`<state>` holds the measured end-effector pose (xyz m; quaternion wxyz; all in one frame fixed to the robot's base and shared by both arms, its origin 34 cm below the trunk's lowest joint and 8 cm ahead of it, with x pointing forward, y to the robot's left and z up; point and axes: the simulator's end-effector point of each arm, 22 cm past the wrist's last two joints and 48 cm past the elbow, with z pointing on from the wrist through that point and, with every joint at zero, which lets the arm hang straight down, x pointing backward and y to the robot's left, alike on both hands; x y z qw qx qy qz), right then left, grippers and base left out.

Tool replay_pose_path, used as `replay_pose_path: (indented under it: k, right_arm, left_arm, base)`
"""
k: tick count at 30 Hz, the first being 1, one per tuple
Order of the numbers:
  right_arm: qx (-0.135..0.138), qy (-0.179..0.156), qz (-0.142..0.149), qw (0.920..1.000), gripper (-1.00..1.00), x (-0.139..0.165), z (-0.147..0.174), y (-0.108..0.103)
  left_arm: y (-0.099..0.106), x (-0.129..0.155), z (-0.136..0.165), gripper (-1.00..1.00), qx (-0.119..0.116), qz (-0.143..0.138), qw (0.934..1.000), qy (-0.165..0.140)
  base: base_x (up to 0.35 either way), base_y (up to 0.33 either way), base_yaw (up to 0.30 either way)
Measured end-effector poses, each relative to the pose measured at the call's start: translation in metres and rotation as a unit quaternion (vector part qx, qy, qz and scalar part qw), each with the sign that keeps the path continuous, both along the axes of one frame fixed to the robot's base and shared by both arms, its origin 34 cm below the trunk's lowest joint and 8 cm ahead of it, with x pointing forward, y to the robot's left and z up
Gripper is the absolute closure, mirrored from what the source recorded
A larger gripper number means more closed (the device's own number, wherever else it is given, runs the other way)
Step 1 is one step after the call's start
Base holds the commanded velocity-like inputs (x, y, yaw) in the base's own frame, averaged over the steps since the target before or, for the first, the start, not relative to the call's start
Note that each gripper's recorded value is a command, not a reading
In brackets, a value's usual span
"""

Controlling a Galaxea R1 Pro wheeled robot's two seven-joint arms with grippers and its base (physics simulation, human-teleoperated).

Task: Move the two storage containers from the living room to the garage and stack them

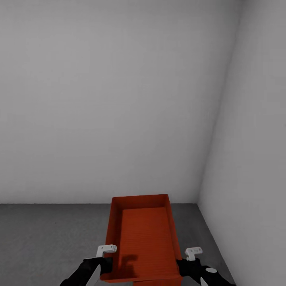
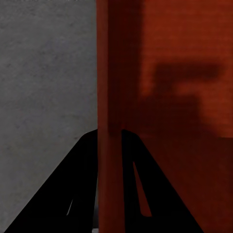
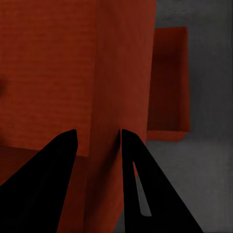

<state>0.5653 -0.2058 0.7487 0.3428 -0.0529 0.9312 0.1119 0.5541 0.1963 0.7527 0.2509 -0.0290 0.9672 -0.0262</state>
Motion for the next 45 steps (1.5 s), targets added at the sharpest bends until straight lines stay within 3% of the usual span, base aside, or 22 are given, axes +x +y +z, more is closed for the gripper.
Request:
replay_pose_path:
  k: [6, 23, 45]
  right_arm:
    - [0.0, 0.0, 0.0, 1.0, 1.0, -0.0001, 0.0, -0.0002]
    - [0.0, 0.0, 0.0, 1.0, 1.0, -0.0002, 0.0003, -0.0011]
    - [0.0, 0.0, 0.0, 1.0, 1.0, -0.0003, -0.0002, -0.0009]
  left_arm:
    - [-0.0002, -0.0004, -0.0004, 1.0, -0.001, 0.0, 1.0, 0.0]
    - [-0.0011, 0.0, 0.0006, 1.0, 0.0, 0.0, 1.0, 0.0]
    - [-0.0009, -0.0001, 0.0, 1.0, 0.0, 0.0, 1.0, 0.0]
  base:
    - [0.039, -0.012, -0.011]
    - [0.277, -0.118, 0.0]
    - [0.009, -0.022, 0.0]
